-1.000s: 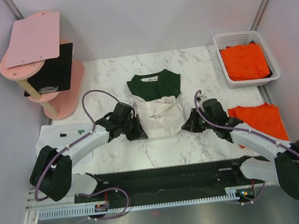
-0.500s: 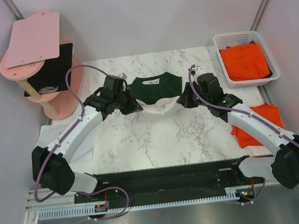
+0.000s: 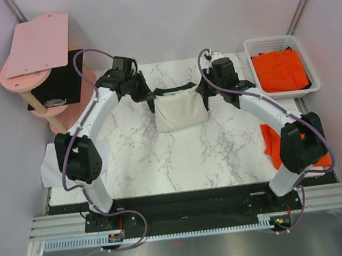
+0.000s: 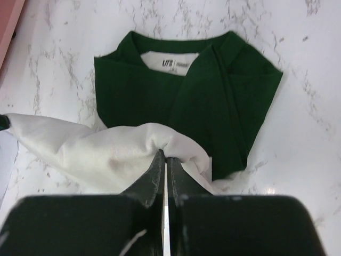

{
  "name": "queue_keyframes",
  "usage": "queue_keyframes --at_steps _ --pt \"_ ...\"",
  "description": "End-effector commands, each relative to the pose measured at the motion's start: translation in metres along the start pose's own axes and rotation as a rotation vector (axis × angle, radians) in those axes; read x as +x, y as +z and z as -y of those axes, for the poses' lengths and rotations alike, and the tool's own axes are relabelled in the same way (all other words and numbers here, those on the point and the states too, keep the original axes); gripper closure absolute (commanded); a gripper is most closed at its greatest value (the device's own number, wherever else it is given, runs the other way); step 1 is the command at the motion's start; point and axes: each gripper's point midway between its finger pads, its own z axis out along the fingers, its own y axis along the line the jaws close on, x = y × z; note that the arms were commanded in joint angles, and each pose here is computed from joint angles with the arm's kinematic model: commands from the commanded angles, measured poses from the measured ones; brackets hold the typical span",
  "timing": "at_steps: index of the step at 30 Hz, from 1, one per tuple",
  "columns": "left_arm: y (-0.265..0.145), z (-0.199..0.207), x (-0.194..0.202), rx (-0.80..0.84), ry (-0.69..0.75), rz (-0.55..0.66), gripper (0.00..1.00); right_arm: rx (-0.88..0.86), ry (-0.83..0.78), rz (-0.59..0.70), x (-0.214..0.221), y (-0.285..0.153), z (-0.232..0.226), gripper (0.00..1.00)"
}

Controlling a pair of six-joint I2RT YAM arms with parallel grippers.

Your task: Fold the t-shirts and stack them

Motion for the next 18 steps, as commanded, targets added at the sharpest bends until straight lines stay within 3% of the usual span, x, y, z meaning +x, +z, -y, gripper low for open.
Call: queue_keyframes --at_steps 1,8,18 --pt "-0.007 0.016 -0.035 0.065 0.058 0.039 0.98 -0.018 -0.037 0.120 -0.053 0.018 -0.008 0.99" --pt "0.006 0.022 -0.087 0.096 0.062 0.084 0.98 -0.002 -0.025 0.136 -0.074 0.052 0.008 0.99" --pt "0.092 -0.011 -0.091 0.103 -0.013 -0.036 0.98 0.047 0.019 0.066 -0.059 0.132 0.051 0.98"
